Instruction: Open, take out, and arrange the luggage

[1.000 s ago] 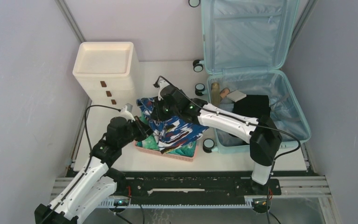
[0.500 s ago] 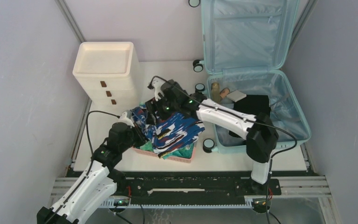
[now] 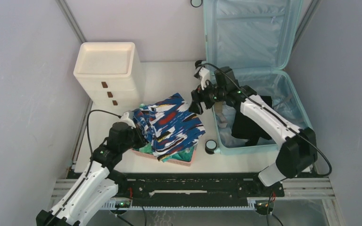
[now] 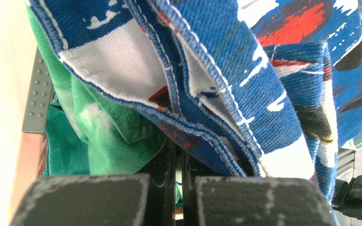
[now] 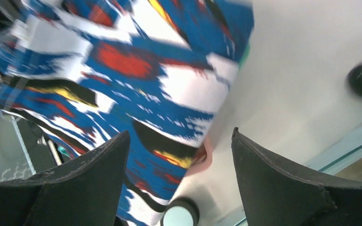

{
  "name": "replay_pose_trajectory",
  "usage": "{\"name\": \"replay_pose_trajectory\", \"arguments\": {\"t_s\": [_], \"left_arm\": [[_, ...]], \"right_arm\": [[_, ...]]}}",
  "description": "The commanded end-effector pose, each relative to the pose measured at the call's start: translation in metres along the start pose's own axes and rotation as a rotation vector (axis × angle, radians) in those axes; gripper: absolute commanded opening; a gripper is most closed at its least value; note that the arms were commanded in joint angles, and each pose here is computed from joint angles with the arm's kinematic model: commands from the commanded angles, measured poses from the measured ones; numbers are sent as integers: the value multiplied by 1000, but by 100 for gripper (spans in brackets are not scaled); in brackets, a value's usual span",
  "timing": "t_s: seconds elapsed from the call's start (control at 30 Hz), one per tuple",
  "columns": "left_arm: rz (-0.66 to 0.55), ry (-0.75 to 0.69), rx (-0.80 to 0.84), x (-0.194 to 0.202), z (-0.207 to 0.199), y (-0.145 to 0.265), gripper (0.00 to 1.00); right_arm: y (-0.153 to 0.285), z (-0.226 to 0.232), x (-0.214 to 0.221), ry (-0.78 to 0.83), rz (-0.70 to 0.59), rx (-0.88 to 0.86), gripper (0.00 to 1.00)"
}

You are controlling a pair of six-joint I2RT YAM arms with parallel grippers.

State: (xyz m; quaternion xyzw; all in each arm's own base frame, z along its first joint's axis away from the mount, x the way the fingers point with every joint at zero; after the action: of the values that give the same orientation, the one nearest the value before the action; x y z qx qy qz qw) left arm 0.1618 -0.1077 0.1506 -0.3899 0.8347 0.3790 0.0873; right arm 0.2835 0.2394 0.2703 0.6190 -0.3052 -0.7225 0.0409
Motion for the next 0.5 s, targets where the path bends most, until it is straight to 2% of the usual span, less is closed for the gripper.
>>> {"name": "replay_pose_trajectory", "arguments": {"t_s": [0.0, 0.13, 0.23, 0.37, 0.47], "left_arm": [[-18, -58, 1, -13, -11, 9, 0], [-24, -74, -6, -17, -15, 12, 0], [-33, -84, -7, -20, -17, 15, 0], [-45, -97, -4, -26, -23, 19, 0], [-54, -113, 0, -32, -31, 23, 0]], "right_arm": [[-15, -1, 50, -118, 130, -32, 85], [-24, 8, 64, -223, 146, -112, 82], [-26, 14, 68, -285, 138, -179, 75], [-16, 21, 59, -377, 79, -287, 47], [-3, 27, 51, -445, 49, -360, 20]]}}
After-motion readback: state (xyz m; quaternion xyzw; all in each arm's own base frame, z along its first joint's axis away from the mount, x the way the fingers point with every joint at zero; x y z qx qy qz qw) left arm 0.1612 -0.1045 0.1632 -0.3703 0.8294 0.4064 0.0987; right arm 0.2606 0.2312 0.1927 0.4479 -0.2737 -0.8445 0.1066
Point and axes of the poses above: each gripper's point midway between its finger pads, its own y axis back along the fingers, its own z axis along the line the jaws close on, x = y × z, the point moved 6 cm from there along y, back along the fingers, and after that the axes turned 14 degrees about y, right-handed, at the moved point
